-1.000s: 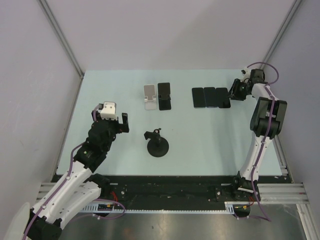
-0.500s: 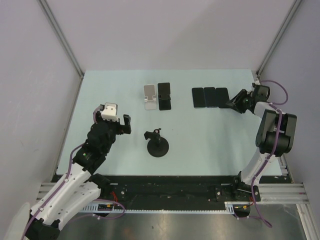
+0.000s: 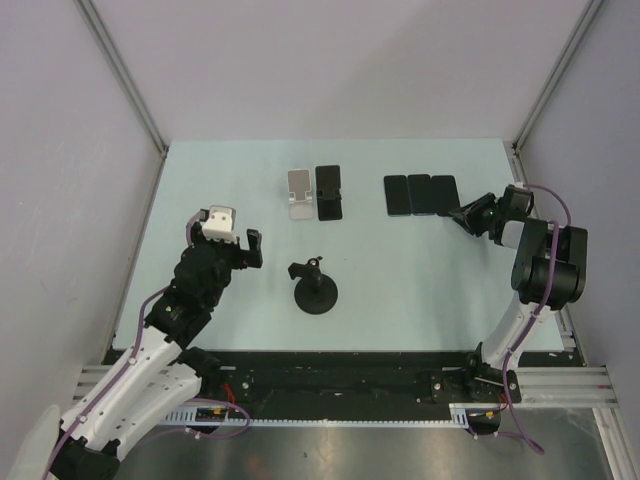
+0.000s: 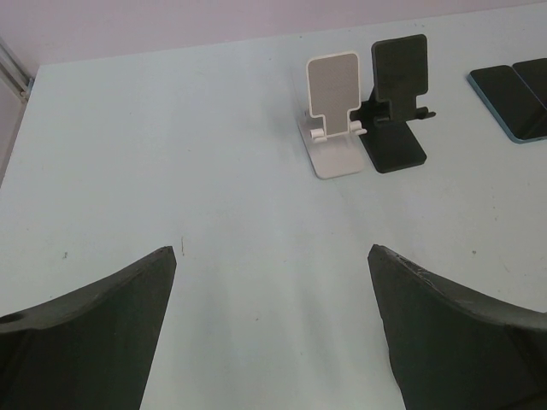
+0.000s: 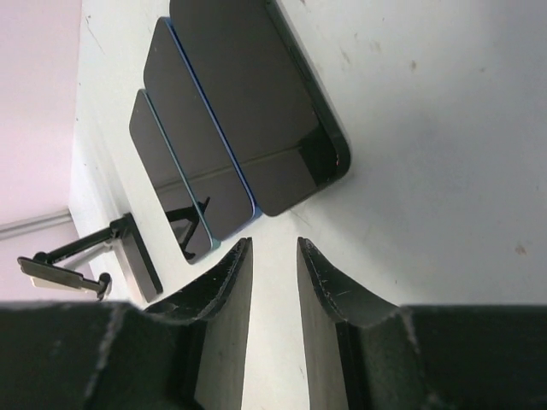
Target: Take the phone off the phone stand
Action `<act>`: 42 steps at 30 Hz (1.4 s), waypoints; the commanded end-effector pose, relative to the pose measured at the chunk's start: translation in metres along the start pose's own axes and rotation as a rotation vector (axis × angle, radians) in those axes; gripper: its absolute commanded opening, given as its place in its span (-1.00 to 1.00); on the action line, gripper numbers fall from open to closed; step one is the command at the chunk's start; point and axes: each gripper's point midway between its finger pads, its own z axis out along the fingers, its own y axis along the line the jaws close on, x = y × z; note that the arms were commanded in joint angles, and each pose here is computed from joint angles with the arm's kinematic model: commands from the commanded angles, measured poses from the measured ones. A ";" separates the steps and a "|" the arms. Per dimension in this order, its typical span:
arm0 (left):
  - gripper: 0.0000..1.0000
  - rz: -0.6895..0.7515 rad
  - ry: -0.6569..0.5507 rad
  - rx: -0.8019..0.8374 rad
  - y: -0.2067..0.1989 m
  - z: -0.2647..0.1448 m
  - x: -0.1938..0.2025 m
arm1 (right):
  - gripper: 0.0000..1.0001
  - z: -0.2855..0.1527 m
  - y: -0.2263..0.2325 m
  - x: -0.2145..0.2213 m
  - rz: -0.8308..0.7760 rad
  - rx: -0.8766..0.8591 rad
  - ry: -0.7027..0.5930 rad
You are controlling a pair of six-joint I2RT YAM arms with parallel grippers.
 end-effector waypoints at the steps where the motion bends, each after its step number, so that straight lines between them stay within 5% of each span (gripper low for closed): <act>1: 1.00 -0.002 -0.031 0.021 -0.005 0.001 -0.006 | -0.35 0.012 -0.001 -0.012 0.051 -0.031 -0.060; 42: 1.00 0.000 -0.024 0.019 -0.005 0.002 -0.005 | -0.25 0.029 -0.008 -0.010 0.106 -0.017 -0.094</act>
